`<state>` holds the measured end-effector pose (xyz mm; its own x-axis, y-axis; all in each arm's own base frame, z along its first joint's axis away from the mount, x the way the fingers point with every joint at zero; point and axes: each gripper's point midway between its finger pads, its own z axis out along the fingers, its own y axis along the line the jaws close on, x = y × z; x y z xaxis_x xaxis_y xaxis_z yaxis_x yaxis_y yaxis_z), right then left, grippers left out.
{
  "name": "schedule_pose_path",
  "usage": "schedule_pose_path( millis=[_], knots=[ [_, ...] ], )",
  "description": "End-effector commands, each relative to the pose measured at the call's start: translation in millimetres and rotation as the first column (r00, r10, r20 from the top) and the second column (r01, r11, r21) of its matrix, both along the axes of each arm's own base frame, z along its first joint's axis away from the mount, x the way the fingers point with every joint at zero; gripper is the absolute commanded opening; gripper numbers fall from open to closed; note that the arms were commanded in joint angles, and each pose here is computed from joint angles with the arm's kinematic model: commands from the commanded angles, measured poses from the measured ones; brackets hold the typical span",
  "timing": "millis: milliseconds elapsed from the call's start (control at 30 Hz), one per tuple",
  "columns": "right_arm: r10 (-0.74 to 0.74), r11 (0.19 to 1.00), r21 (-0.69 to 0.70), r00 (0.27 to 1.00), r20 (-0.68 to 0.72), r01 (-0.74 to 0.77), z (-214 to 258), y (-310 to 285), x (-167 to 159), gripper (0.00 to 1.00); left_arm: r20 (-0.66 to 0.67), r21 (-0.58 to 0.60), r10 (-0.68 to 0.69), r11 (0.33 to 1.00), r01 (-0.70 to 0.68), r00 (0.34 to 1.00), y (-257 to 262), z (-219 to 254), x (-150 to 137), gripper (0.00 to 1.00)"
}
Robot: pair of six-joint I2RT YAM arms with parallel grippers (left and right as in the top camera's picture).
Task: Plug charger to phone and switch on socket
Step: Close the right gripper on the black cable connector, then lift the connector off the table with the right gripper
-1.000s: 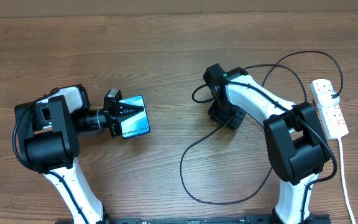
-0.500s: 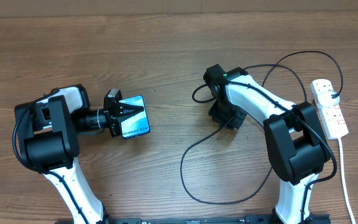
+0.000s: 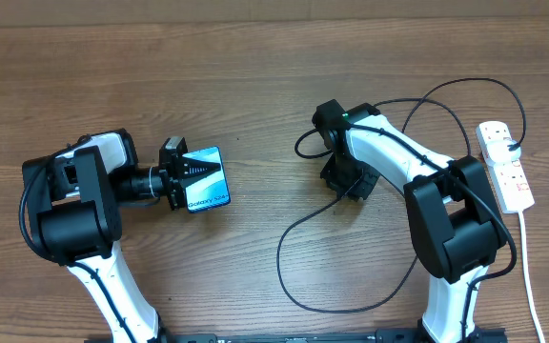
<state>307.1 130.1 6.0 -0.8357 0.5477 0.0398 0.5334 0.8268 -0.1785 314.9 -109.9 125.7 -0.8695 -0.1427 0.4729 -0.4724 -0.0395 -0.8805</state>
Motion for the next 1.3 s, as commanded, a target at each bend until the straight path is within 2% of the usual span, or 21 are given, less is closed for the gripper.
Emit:
schedule_pose_path(
  millis=[0, 100, 267, 567, 667, 833, 1000, 1100, 1167, 1267],
  knots=[
    [-0.028, 1.0, -0.012, 0.999, -0.015, 0.028, -6, -1, -4, 0.25, 0.006, -0.001, 0.001, 1.0, -0.001, 1.0, -2, 7, -1, 0.04],
    [-0.029, 1.0, -0.007, 0.999, -0.015, 0.029, -9, -1, -5, 0.24, 0.006, -0.001, 0.001, 1.0, -0.001, 1.0, -2, 7, -1, 0.04],
    [-0.029, 1.0, -0.002, 0.999, -0.013, 0.029, -9, 0, -5, 0.13, 0.006, -0.001, 0.001, 1.0, -0.001, 1.0, -2, 7, -1, 0.04],
    [-0.033, 0.999, 0.017, 0.999, -0.023, 0.033, -9, 3, -6, 0.17, 0.006, -0.001, 0.001, 1.0, -0.001, 1.0, -2, 7, -1, 0.04],
    [-0.033, 0.999, 0.017, 0.999, -0.023, 0.033, -10, 3, -6, 0.04, 0.006, -0.001, 0.001, 1.0, -0.001, 1.0, -2, 7, -1, 0.04],
    [-0.023, 0.999, 0.022, 1.0, -0.018, 0.024, -10, 4, -5, 0.04, 0.007, -0.001, 0.001, 1.0, -0.001, 1.0, -2, 7, -1, 0.04],
    [0.129, 0.991, 0.048, 0.991, -0.032, -0.127, -10, 3, -4, 0.04, 0.015, 0.017, -0.028, 0.999, 0.028, 0.999, -2, 4, -6, 0.04],
    [0.203, 0.972, 0.132, 0.978, -0.038, -0.196, -9, 13, -4, 0.04, 0.086, 0.032, -0.04, 0.999, 0.037, 0.995, -2, 3, -7, 0.04],
    [0.297, 0.928, 0.238, 0.955, -0.011, -0.286, -6, 28, -1, 0.04, 0.148, 0.032, -0.029, 0.999, 0.024, 0.989, -2, 5, -5, 0.04],
    [0.44, 0.797, 0.412, 0.892, 0.106, -0.442, 12, 57, 4, 0.04, 0.215, 0.028, -0.005, 1.0, -0.001, 0.977, -2, 8, 0, 0.04]
  ],
)
